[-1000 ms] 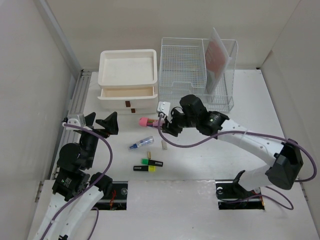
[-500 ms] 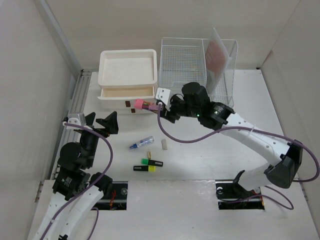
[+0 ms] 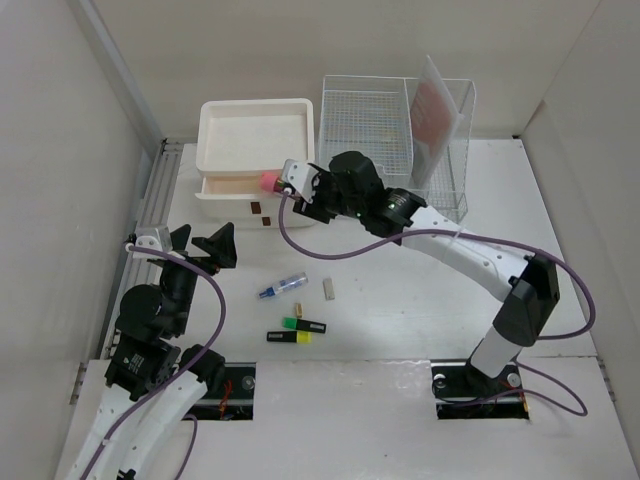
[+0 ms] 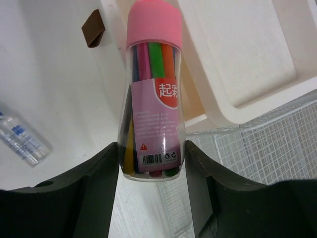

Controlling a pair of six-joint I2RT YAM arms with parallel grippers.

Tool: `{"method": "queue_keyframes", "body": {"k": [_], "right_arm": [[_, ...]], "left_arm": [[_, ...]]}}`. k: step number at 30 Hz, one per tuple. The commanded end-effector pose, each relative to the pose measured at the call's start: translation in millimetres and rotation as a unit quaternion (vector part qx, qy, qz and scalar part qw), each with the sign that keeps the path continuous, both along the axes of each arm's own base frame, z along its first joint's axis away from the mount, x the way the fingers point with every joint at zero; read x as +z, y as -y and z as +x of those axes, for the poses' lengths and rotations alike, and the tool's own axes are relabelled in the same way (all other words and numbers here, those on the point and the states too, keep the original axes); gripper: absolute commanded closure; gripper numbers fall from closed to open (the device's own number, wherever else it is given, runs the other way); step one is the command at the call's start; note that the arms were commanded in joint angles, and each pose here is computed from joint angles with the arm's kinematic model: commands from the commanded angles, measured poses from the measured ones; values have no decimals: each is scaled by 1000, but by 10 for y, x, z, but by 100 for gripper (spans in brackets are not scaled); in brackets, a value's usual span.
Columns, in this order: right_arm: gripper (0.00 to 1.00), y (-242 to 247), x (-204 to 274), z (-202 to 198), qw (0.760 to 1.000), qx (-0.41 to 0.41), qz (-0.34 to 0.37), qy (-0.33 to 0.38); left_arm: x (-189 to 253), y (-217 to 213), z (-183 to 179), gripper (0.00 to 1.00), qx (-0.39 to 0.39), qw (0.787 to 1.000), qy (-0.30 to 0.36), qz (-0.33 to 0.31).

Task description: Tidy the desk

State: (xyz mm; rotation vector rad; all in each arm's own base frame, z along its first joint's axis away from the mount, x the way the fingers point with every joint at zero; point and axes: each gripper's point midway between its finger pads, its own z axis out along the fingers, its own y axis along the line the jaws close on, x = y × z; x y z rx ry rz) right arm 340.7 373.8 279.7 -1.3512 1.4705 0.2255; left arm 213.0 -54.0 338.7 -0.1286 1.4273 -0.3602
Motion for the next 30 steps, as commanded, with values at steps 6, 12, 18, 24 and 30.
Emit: {"method": "queue_keyframes", "body": {"k": [6,12,18,24,30], "right_arm": [[95,-111,756,262,993,-25,56,103],[95,-128,715,311,993,-24,42,112],[94,-183,721,301,992,-2,33,124],[92,-248,635,276,991,31,6,131],[92,-353,543,218,988,80,-21,130]], "left_arm": [[69,3,15,1,2,1000,14,-3],[69,3,15,1,2,1000,14,-3],[70,19,12,1,-3,1000,14,-2],[70,19,12,1,-3,1000,14,-2],[70,19,12,1,-3,1000,14,-2]]}}
